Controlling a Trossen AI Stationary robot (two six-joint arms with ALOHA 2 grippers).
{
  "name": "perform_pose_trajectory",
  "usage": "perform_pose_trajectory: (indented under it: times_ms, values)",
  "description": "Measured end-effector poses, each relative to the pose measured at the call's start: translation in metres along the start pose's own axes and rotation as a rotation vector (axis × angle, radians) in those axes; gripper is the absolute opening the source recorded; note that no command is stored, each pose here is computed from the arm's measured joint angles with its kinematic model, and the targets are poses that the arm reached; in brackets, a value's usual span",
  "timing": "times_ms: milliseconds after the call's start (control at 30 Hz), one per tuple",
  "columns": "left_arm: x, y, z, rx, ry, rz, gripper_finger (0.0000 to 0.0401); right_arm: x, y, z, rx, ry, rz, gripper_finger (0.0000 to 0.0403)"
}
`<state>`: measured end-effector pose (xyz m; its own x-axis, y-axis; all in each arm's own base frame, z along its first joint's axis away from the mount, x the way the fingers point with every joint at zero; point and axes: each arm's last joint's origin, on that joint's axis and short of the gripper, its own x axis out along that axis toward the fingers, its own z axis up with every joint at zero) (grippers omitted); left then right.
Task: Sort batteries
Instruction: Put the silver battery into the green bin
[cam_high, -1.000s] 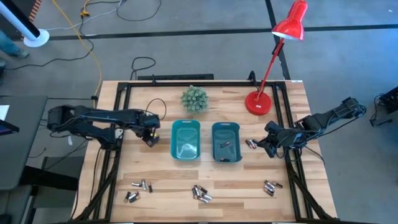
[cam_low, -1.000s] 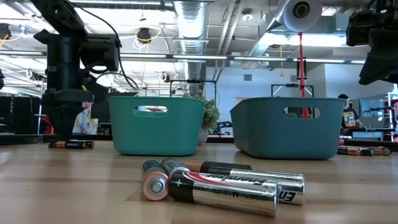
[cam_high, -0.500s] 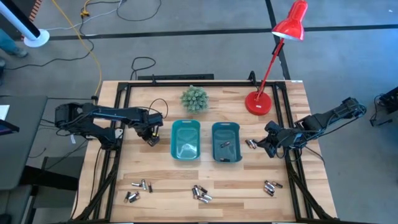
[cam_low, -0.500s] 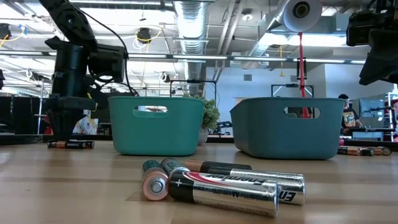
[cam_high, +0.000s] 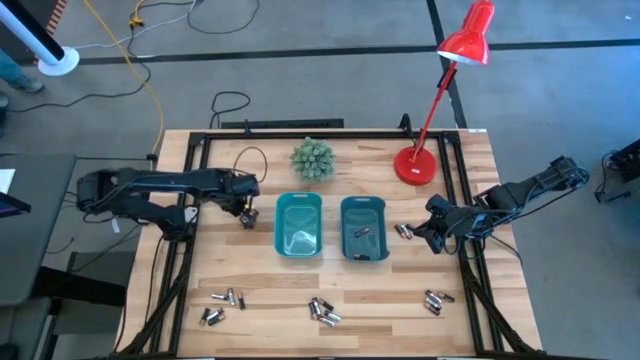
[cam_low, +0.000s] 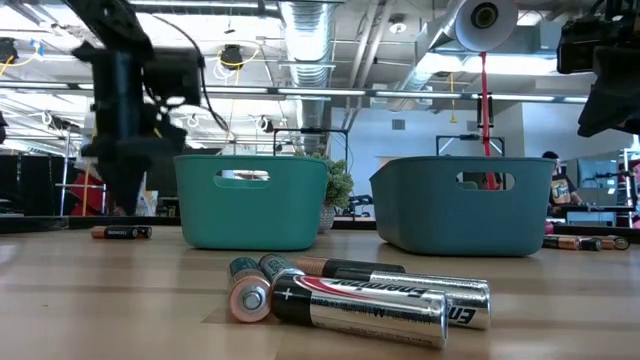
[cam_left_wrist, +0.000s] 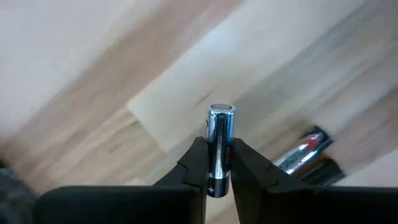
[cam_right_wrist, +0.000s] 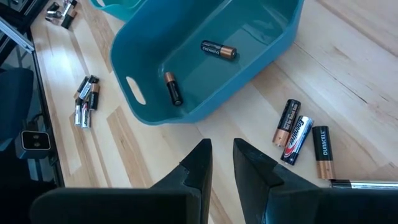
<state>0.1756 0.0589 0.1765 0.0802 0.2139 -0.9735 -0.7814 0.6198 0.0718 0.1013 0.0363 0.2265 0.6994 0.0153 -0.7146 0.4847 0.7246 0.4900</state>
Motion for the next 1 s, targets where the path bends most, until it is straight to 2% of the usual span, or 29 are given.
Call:
perform_pose_trajectory:
  times_ms: [67, 200, 300, 400, 533, 767, 1000]
  values:
    - [-0.013, 0.002, 0.001, -0.008, -0.016, -0.009, 0.0036, 0.0, 0.0, 0.0, 0.0, 0.0, 0.001, 0.0083]
    - [-0.049, -0.003, 0.015, -0.023, -0.151, -0.102, 0.0036, 0.0, 0.0, 0.0, 0.0, 0.0, 0.0, 0.0083]
    - [-0.074, -0.011, 0.026, 0.013, -0.204, -0.141, 0.0036, 0.0, 0.0, 0.0, 0.0, 0.0, 0.001, 0.0083]
    - [-0.095, -0.026, 0.042, 0.065, -0.259, -0.181, 0.0036, 0.0, 0.0, 0.0, 0.0, 0.0, 0.001, 0.0083]
    - [-0.108, -0.056, 0.063, 0.165, -0.278, -0.201, 0.0036, 0.0, 0.0, 0.0, 0.0, 0.0, 0.001, 0.0083]
    - [-0.1, -0.117, 0.087, 0.339, -0.248, -0.214, 0.0036, 0.0, 0.0, 0.0, 0.0, 0.0, 0.001, 0.0083]
    - [-0.055, -0.164, 0.075, 0.464, -0.128, -0.205, 0.0036, 0.0, 0.0, 0.0, 0.0, 0.0, 0.001, 0.0083]
